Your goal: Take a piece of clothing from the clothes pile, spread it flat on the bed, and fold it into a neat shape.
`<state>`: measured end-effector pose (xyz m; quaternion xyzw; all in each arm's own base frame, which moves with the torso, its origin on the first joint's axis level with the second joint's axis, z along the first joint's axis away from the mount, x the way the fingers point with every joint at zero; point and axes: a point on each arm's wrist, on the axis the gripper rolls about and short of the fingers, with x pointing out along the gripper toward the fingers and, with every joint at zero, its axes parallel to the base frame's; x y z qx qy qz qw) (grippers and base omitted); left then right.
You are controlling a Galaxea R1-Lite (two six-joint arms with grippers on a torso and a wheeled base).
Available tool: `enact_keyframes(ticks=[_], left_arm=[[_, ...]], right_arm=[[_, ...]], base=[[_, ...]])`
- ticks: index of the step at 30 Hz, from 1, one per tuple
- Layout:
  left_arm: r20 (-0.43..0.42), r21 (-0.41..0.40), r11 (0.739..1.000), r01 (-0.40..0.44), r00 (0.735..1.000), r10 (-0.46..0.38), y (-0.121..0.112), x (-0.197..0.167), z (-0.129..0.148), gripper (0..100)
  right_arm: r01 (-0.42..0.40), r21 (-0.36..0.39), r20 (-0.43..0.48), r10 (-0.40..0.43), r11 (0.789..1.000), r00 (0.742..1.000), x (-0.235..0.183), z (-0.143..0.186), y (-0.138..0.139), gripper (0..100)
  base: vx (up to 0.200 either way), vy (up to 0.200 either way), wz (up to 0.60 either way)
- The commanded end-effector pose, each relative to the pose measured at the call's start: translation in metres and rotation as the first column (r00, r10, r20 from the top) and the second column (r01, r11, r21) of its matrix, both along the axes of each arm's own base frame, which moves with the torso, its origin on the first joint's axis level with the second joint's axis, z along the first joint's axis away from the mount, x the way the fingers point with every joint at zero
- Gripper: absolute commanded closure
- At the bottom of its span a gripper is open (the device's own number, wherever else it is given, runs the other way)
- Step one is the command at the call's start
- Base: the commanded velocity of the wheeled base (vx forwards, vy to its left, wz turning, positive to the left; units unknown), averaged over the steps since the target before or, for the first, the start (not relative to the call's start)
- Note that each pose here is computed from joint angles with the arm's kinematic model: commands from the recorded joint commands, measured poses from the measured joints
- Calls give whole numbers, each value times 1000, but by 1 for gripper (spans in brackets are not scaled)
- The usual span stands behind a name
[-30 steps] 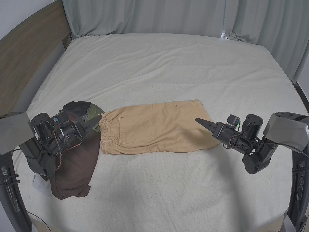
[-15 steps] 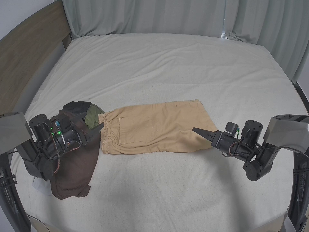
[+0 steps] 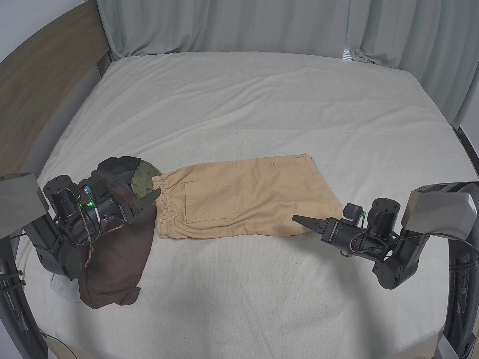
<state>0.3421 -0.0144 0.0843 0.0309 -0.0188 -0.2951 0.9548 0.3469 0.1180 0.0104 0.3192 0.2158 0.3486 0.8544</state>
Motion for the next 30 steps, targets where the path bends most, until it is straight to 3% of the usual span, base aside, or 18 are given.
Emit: enact_keyframes(ticks=[1, 21, 30], left_arm=[[2, 0, 1000, 0, 1000, 0, 0, 0, 0, 0], [0, 0, 1000, 1, 1000, -1, 0, 0, 0, 0], [1, -1, 1000, 4, 1000, -4, -1, 0, 0, 0]], right_arm=[[-6, -11, -37, 6, 1000, 999, 0, -15, 3, 0], [-1, -29, -100, -2, 1000, 995, 10, -53, 5, 0], [47, -38, -84, -50, 998, 995, 21, -65, 7, 0]], base=[[0, 0, 0], [0, 0, 0], [0, 0, 0]])
